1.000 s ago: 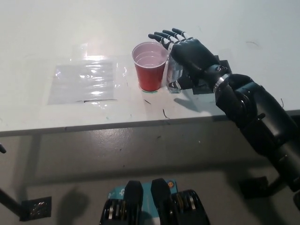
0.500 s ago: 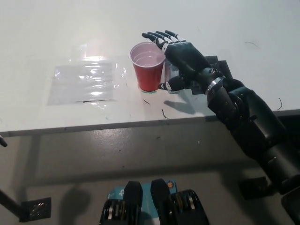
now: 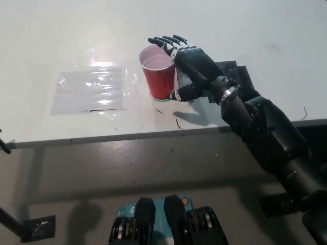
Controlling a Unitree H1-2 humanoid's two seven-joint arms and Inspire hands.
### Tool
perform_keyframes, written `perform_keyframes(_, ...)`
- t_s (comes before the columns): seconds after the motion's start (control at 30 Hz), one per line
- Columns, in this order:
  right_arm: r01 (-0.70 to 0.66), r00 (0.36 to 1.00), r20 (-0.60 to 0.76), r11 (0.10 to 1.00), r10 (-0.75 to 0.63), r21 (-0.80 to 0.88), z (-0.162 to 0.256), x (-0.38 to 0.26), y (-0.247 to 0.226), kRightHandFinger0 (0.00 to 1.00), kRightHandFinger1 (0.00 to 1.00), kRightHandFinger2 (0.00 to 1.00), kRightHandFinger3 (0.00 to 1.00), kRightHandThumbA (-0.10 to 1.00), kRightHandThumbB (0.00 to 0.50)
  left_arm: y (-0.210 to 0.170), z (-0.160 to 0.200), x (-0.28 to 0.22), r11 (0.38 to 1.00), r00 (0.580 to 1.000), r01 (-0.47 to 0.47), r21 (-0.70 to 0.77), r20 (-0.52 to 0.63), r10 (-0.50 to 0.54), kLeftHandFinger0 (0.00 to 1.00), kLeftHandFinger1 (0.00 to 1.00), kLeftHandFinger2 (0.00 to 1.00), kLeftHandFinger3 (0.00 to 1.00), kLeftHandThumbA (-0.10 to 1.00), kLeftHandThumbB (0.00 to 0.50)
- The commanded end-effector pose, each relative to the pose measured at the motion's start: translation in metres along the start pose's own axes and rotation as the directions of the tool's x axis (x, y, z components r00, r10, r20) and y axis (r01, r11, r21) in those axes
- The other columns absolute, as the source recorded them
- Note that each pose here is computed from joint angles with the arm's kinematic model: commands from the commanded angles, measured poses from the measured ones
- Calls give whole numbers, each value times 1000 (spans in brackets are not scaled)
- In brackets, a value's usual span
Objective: The robot uses its right hand to press the hand soap kept in the middle of the table to get liquid hand soap out
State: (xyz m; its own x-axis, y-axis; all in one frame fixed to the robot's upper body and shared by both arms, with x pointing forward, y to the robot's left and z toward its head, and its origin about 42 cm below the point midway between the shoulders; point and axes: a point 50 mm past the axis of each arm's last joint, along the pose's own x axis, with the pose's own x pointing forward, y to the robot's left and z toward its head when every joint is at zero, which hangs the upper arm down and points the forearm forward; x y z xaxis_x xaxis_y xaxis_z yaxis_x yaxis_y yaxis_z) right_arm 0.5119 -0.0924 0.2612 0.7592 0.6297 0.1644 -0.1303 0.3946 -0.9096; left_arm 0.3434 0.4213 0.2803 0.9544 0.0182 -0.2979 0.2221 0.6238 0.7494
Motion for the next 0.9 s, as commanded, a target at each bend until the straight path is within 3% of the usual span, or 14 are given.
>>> perform_keyframes(0.0,-177,978,-115,984,174,-20,-26,-23,41,1000,1000,1000,1000,1000,439,18,5,-6,999,999,-49,19,-8,49,1000,1000,1000,852,1000,152)
perform_keyframes(0.13,-196,974,-131,977,184,-86,-31,-30,37,1000,1000,1000,1000,1000,433,17,5,-7,999,999,-50,12,-7,50,1000,1000,1000,869,1000,137)
perform_keyframes(0.3,-215,970,-149,966,194,-142,-41,-37,25,1000,1000,1000,1000,1000,485,17,5,-6,999,999,-51,8,-10,51,1000,1000,1000,874,1000,111)
perform_keyframes(0.37,-220,968,-152,966,200,-136,-39,-37,27,1000,1000,1000,1000,1000,469,17,2,-8,999,999,-50,12,-14,50,1000,1000,1000,882,1000,104)
perform_keyframes(0.77,-265,954,-169,959,247,-96,-35,-45,53,1000,1000,1000,1000,1000,468,17,2,-8,999,998,-51,15,-21,52,1000,1000,1000,869,1000,117)
perform_keyframes(0.87,-276,952,-165,957,259,-90,-36,-48,66,1000,1000,1000,1000,1000,500,18,3,-8,999,998,-51,16,-21,52,1000,1000,1000,877,1000,118)
